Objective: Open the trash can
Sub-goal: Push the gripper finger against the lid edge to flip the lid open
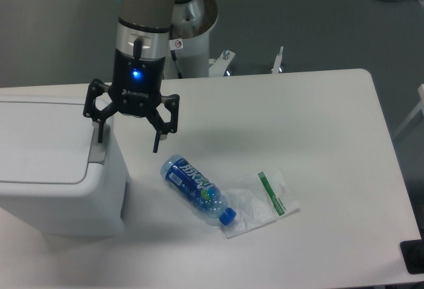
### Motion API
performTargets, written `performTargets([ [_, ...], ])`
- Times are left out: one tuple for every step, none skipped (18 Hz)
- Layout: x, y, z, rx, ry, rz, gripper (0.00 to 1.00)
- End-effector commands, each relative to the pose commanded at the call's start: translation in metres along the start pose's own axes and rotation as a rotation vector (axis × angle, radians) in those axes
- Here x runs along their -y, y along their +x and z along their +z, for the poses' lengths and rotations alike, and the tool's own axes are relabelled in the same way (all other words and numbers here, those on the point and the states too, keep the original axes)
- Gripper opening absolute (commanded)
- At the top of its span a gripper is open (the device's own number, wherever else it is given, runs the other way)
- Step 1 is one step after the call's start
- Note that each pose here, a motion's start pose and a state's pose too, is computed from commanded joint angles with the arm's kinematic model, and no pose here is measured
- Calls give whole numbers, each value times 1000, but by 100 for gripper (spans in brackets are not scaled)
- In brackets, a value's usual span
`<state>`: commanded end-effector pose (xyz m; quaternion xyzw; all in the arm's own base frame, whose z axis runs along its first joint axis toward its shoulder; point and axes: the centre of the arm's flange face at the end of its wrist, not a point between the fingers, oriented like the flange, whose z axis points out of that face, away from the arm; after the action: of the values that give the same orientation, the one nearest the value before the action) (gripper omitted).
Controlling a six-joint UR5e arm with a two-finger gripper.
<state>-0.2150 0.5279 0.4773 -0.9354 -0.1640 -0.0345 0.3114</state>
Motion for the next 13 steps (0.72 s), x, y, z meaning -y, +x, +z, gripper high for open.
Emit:
performTargets([
  [-1, 0, 1, -1, -3, -1, 100],
  [-1, 0, 1, 1, -2, -1, 100],
  [-1, 0, 1, 0, -1, -1, 100],
  [-1, 0, 1, 1, -2, -1, 100],
  [-1, 0, 1, -1, -3, 0, 100],
  [-1, -1, 1, 1, -3, 0, 100],
  [-1, -1, 2, 0, -5, 1, 100],
  [-1, -1, 3, 2, -6, 1, 100],
  [-1, -1, 3, 2, -6, 1, 100],
  [-1, -1, 3, 2, -6, 1, 100],
  [-2, -1, 4, 1, -8, 0, 100],
  [-2, -1, 4, 1, -8, 0, 100],
  [-2, -1, 4, 1, -8, 0, 100],
])
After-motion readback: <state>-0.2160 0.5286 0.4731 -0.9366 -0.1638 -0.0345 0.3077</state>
